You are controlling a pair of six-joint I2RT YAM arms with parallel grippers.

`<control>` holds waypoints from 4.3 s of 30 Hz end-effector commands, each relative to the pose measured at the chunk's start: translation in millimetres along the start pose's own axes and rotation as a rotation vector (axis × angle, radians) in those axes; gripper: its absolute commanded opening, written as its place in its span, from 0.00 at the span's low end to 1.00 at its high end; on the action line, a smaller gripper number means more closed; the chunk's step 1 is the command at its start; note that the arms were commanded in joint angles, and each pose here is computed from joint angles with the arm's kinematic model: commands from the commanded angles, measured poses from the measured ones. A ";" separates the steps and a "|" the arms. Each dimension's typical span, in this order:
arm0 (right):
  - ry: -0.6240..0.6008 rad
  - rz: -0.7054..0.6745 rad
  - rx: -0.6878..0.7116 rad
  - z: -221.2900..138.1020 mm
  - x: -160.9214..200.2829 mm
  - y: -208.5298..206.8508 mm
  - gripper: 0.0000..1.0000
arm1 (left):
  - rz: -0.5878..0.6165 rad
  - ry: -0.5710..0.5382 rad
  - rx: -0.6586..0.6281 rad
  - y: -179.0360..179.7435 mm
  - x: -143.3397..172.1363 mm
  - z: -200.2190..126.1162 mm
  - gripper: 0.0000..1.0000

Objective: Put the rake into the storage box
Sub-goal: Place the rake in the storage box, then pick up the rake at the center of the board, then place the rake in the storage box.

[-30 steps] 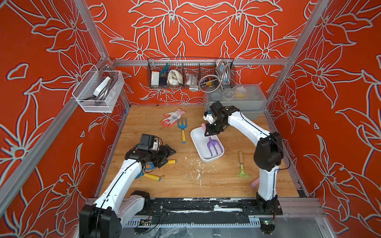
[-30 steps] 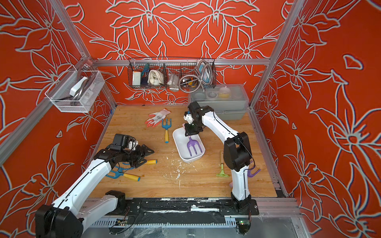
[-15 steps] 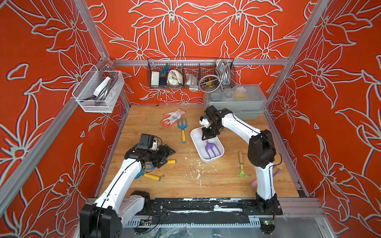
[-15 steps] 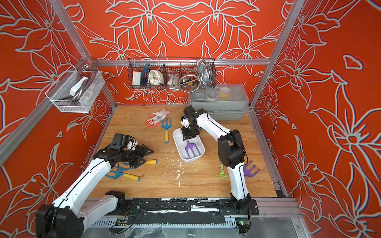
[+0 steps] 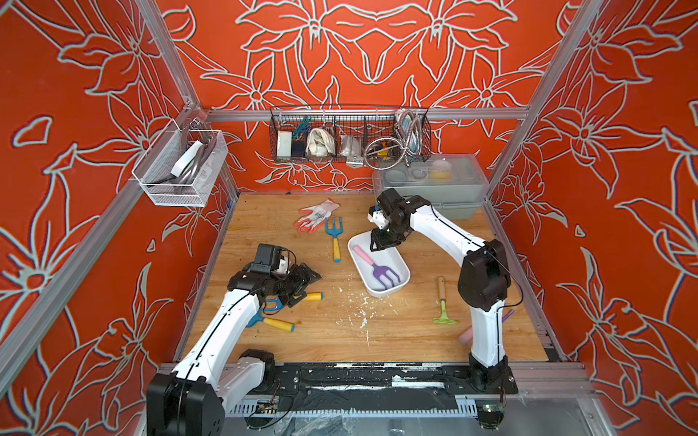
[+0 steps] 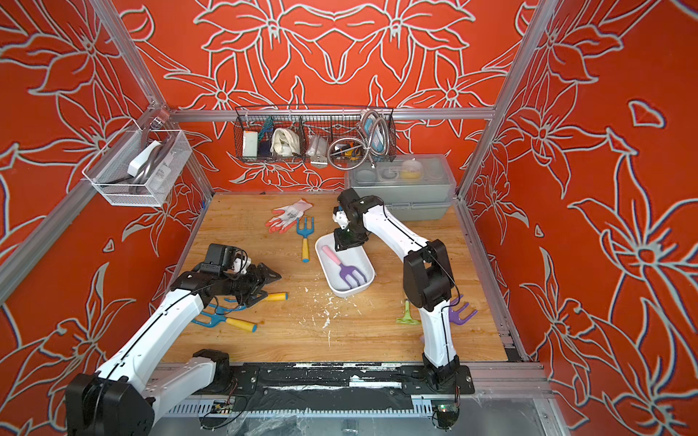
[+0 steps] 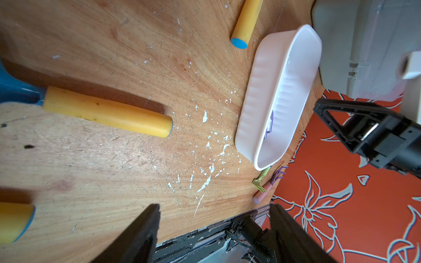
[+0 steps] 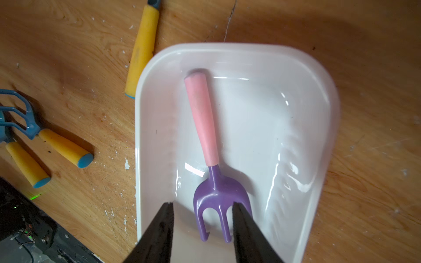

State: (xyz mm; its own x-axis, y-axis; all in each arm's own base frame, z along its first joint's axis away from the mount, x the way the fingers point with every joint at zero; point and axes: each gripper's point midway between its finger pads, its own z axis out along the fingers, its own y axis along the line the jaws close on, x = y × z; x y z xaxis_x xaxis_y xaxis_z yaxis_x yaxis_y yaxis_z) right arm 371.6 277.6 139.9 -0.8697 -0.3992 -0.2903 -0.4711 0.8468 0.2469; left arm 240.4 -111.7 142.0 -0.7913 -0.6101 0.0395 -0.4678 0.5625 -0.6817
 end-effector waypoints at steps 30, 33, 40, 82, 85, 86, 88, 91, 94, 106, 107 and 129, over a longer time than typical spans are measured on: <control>0.132 0.529 0.283 -12.5 198.0 -157.2 0.50 | 0.031 0.049 0.040 -14.5 14.5 18.1 0.77; 0.158 0.527 0.295 -6.4 203.2 -161.4 0.50 | 0.034 0.061 0.037 -13.8 16.3 18.7 0.76; 0.209 0.530 0.300 7.7 214.1 -166.9 0.49 | 0.037 0.066 0.041 -12.2 18.8 18.1 0.77; -0.095 0.289 0.112 -70.8 76.7 -87.3 0.01 | 0.126 0.083 0.348 -112.4 -2.8 2.0 0.84; -0.089 0.216 0.093 -68.7 57.9 -65.5 0.01 | 0.113 0.085 0.333 -105.1 -0.6 3.7 0.83; -0.083 0.199 0.083 -66.6 52.6 -59.1 0.01 | 0.108 0.084 0.328 -102.4 0.1 4.3 0.83; -0.071 0.175 0.066 -61.7 43.6 -49.3 0.01 | 0.099 0.083 0.320 -96.9 2.1 5.1 0.83; -0.054 0.144 0.048 -53.8 32.8 -36.4 0.01 | 0.084 0.080 0.303 -87.8 5.0 6.2 0.83; -0.038 0.114 0.037 -45.4 23.9 -24.7 0.01 | 0.070 0.077 0.285 -78.1 6.9 7.4 0.83; 0.033 0.018 0.028 -5.9 6.3 9.6 0.04 | 0.034 0.073 0.254 -60.2 5.1 7.8 0.83; 0.038 0.016 0.028 -3.3 6.8 10.9 0.07 | 0.033 0.073 0.255 -60.1 5.0 7.4 0.83; -0.009 -0.013 0.135 -26.6 14.7 -6.8 0.43 | -0.002 0.056 0.206 -46.5 1.5 9.6 0.82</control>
State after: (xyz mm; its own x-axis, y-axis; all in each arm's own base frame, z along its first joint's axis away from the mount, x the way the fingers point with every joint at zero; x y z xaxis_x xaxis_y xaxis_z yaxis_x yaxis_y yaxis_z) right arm 362.5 269.9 145.3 -0.8718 -0.4015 -0.2806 -0.4532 0.8785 0.1511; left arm 269.6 -150.5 173.0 -0.8224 -0.5630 0.0819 -0.3671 0.4153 -0.8323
